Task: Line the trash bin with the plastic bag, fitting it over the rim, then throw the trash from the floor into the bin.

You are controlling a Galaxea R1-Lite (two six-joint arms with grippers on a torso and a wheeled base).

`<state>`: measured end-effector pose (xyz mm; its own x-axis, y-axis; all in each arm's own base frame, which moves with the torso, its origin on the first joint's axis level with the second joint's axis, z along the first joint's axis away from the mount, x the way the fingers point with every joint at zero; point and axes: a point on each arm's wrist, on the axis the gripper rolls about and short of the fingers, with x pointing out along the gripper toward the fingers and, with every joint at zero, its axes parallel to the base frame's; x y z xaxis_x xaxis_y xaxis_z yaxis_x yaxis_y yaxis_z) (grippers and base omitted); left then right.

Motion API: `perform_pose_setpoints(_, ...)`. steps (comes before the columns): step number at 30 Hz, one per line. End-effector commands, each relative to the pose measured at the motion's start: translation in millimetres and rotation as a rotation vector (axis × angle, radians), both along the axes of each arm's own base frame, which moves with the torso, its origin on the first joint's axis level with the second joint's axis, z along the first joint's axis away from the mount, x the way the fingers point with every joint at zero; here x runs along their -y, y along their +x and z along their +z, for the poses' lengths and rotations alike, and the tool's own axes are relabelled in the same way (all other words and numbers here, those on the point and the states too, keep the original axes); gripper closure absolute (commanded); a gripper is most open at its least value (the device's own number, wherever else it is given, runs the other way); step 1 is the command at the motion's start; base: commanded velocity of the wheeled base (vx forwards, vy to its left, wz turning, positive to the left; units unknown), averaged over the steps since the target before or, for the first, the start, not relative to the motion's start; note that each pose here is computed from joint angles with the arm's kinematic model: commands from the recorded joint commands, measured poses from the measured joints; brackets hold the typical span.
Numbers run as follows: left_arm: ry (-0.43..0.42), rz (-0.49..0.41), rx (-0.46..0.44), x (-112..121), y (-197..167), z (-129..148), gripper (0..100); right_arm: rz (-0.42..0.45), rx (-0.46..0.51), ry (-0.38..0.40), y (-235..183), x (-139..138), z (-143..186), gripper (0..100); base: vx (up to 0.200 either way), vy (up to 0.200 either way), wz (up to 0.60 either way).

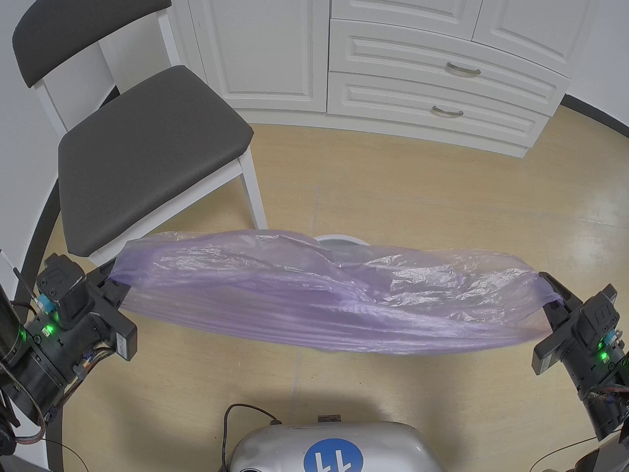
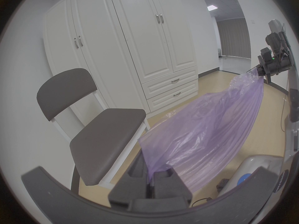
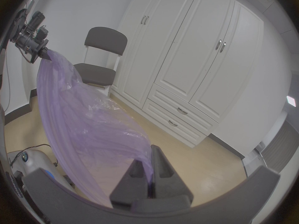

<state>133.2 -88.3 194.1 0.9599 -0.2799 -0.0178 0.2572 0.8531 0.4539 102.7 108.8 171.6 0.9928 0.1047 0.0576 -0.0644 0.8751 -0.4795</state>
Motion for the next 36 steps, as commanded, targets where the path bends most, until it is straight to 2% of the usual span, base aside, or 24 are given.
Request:
perform_pose_setpoints(1, -0.003, 0.020, 0.001, -2, 1, 1, 100, -0.025, 0.005, 0.011, 2, 0, 3, 100, 0.000, 0.000, 0.00)
perform_pose_setpoints(5, -0.006, 0.034, 0.006, -4, 3, 2, 100, -0.037, 0.018, 0.031, 4, 0, 8, 100, 0.000, 0.000, 0.00)
perform_pose_setpoints(10, -0.059, 0.047, 0.031, -5, 5, 12, 100, -0.037, 0.071, 0.115, 8, -5, 23, 100, 0.000, 0.000, 0.00)
perform_pose_setpoints(15, -0.182, 0.041, 0.041, -3, 9, 27, 100, -0.032, 0.107, 0.211, 11, -9, 38, 100, 0.000, 0.000, 0.00)
perform_pose_setpoints(20, -0.360, 0.024, 0.047, 2, 16, 50, 100, -0.011, 0.145, 0.366, 15, -16, 60, 100, 0.000, 0.000, 0.00)
perform_pose_setpoints(25, -0.478, 0.005, -0.013, 3, 17, 68, 100, 0.001, 0.164, 0.487, 22, -25, 74, 100, 0.000, 0.000, 0.00)
perform_pose_setpoints(32, -0.542, -0.062, -0.075, -11, 18, 79, 100, 0.041, 0.174, 0.554, 14, -23, 87, 100, 0.000, 0.000, 0.00)
perform_pose_setpoints(36, -0.571, -0.063, -0.097, -19, 20, 84, 100, 0.061, 0.155, 0.564, 8, -20, 91, 100, 0.000, 0.000, 0.00)
